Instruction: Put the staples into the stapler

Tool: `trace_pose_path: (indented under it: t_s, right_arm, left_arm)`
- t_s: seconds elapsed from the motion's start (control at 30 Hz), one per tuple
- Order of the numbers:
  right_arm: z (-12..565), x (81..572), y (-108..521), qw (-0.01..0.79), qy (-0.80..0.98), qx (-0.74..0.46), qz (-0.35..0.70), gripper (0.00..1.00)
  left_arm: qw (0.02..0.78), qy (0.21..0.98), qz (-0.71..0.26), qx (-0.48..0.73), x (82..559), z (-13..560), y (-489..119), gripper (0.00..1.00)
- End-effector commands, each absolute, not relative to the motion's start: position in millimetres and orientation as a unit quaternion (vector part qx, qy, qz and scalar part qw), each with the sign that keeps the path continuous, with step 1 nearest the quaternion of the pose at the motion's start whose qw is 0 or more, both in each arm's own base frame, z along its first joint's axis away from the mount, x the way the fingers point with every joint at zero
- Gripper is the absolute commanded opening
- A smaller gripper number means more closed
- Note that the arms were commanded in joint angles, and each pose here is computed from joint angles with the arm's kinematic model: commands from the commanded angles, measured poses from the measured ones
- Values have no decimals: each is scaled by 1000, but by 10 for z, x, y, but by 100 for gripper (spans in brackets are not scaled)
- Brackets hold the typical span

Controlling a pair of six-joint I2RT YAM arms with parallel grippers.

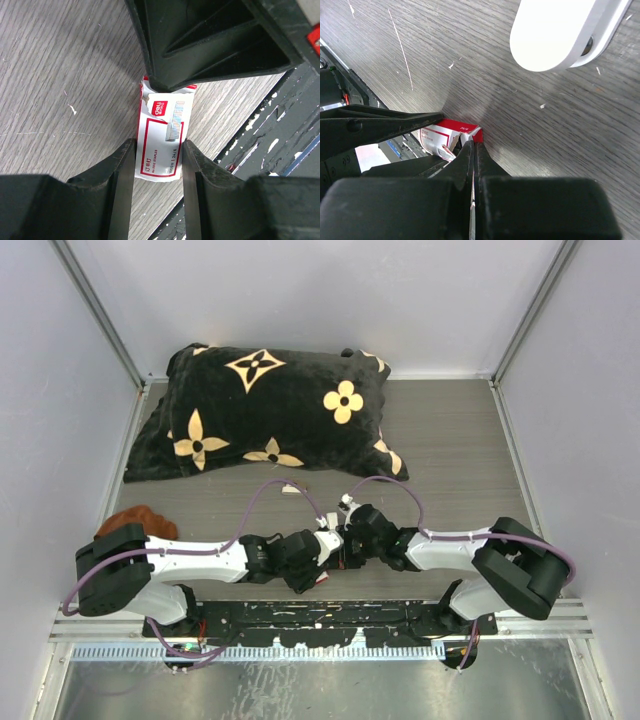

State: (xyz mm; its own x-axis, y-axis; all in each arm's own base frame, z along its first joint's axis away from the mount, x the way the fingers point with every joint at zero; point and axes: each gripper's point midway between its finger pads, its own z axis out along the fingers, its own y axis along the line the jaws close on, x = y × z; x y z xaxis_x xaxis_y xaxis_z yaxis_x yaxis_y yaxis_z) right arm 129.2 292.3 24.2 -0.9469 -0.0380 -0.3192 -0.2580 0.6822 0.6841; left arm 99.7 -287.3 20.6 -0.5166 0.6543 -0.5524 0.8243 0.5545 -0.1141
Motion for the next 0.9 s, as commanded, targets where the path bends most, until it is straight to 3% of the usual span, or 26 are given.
trace_pose_path:
  t_s: [0.0,0.47,0.87]
  right_arm:
    - [302,1319,2946,160,903,-86,389,1]
    - [376,1447,2723,212,911,-72,347,1]
    - [356,1469,2639,216,916,-76,329,1]
  left_arm:
    - [215,851,-177,446,931,108,-2858,32]
    - [209,852,-172,449,921,89,-2858,34]
    - [203,852,-169,452,900,64,-2864,45]
